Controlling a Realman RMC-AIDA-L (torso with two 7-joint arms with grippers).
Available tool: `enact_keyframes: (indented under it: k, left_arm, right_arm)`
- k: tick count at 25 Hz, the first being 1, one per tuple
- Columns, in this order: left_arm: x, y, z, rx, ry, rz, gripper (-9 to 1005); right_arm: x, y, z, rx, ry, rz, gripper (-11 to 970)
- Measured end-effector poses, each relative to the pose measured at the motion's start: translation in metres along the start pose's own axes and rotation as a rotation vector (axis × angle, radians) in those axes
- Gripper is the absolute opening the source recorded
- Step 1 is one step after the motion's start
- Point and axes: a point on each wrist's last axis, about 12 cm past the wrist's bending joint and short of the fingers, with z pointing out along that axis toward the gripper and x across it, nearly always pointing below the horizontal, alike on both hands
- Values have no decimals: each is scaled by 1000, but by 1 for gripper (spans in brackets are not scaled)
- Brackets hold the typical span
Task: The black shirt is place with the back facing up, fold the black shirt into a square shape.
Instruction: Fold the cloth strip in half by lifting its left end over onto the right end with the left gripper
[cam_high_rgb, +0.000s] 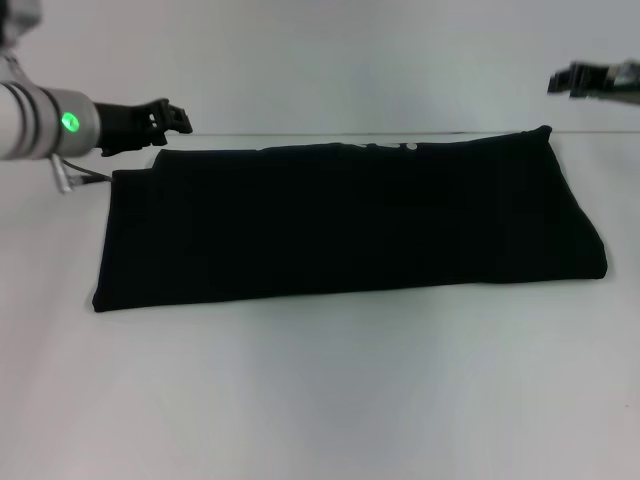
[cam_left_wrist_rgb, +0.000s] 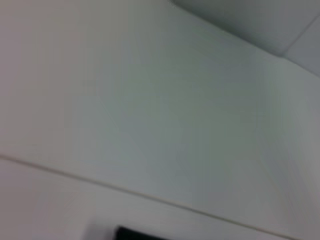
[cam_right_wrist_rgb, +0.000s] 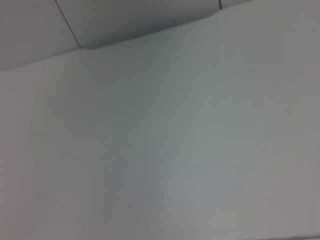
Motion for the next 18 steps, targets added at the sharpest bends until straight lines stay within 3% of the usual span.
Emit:
enact_keyframes:
  k: [4,8,13,15,18]
  left_arm:
    - [-5,13,-28,100,90,-100,407]
    - [16,38,-54,241,165,-199,535]
    - [61,70,-85,469,128,-372,640]
    - [76,75,-89,501,131,-410,682]
    - [98,80,-89,516,157,-470,683]
  right_arm:
    - [-19,3,-18,-64,25,21,287]
    - [-14,0,-29,-144,64,43,446]
    - [25,-16,-45,-357,-115,71,665]
    - [48,-23,-58,-459,-220,65,758]
    - [89,-31,-73,-553,-315,31,778]
